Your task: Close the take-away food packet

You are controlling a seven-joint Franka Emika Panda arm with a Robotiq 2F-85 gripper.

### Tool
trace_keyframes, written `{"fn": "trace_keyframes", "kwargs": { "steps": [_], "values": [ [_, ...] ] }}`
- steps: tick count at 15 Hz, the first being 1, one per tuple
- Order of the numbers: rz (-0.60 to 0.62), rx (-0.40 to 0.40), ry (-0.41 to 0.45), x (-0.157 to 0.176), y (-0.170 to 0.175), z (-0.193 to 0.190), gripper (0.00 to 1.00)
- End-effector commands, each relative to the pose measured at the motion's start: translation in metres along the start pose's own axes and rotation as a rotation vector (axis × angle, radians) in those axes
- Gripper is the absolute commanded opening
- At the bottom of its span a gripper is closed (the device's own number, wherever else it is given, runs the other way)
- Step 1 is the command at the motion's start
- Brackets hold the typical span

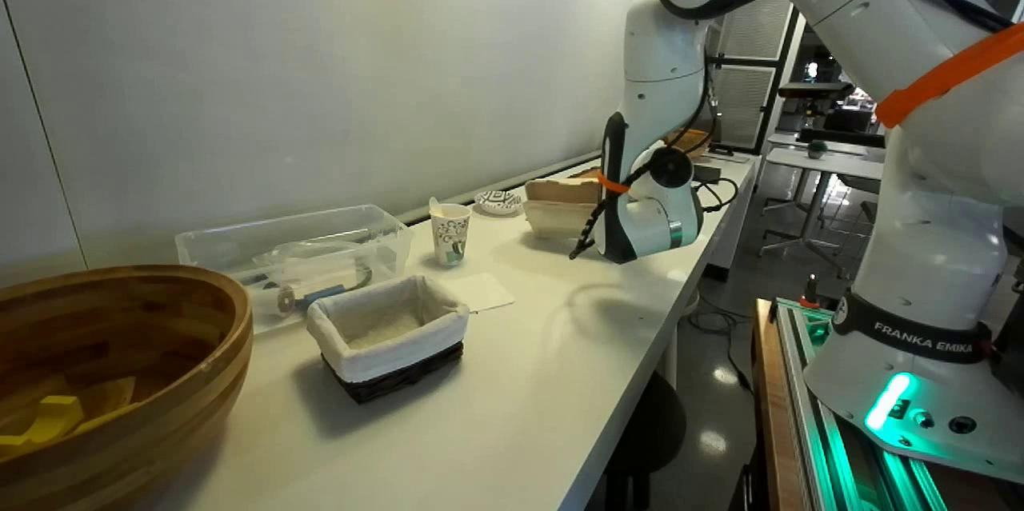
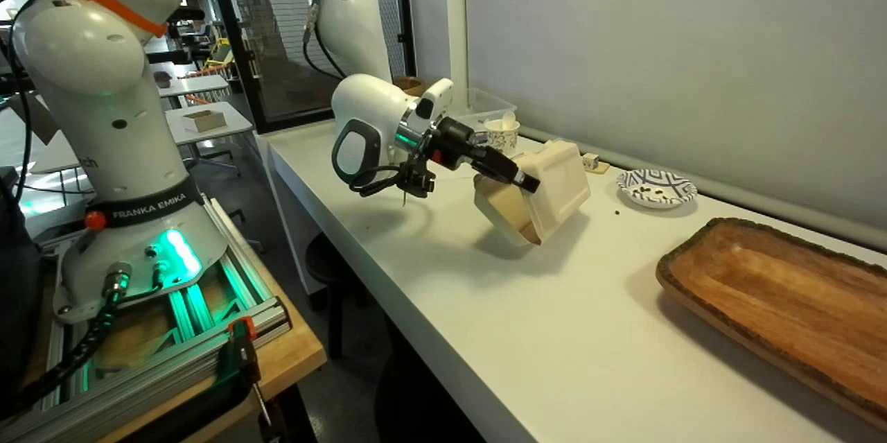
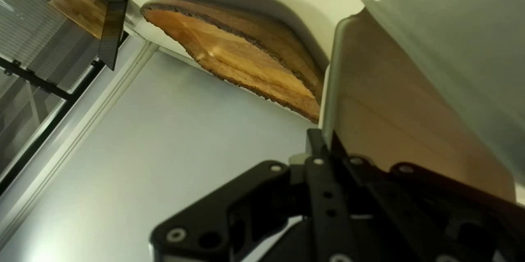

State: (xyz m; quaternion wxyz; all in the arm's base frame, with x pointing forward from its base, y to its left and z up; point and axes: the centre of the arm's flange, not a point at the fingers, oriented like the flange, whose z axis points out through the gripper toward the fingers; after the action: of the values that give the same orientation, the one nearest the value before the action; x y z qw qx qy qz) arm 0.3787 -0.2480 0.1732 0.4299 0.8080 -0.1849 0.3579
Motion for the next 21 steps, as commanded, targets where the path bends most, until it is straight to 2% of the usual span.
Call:
{"fn": "trace_keyframes", "kwargs": {
  "steps": [1,3,4,5,6,7,16,21],
  "values": [
    [-0.07,-0.032,0.012,-0.017,-0.022,0.006,0.01],
    [-0.094,-0.035,0.018,-0.019,-0.027,0.005,0.01],
    [-0.101,-0.033,0.024,-0.018,-0.029,0.004,0.06],
    [-0.11,-0.026,0.031,-0.017,-0.032,0.002,0.25],
    [-0.116,-0.013,0.035,-0.014,-0.037,-0.002,0.31],
    [-0.122,-0.004,0.042,-0.01,-0.04,-0.006,0.32],
    [-0.163,0.122,0.106,0.021,-0.081,-0.051,0.99],
    [-0.156,0.189,0.105,0.027,-0.093,-0.063,1.0]
  ]
}}
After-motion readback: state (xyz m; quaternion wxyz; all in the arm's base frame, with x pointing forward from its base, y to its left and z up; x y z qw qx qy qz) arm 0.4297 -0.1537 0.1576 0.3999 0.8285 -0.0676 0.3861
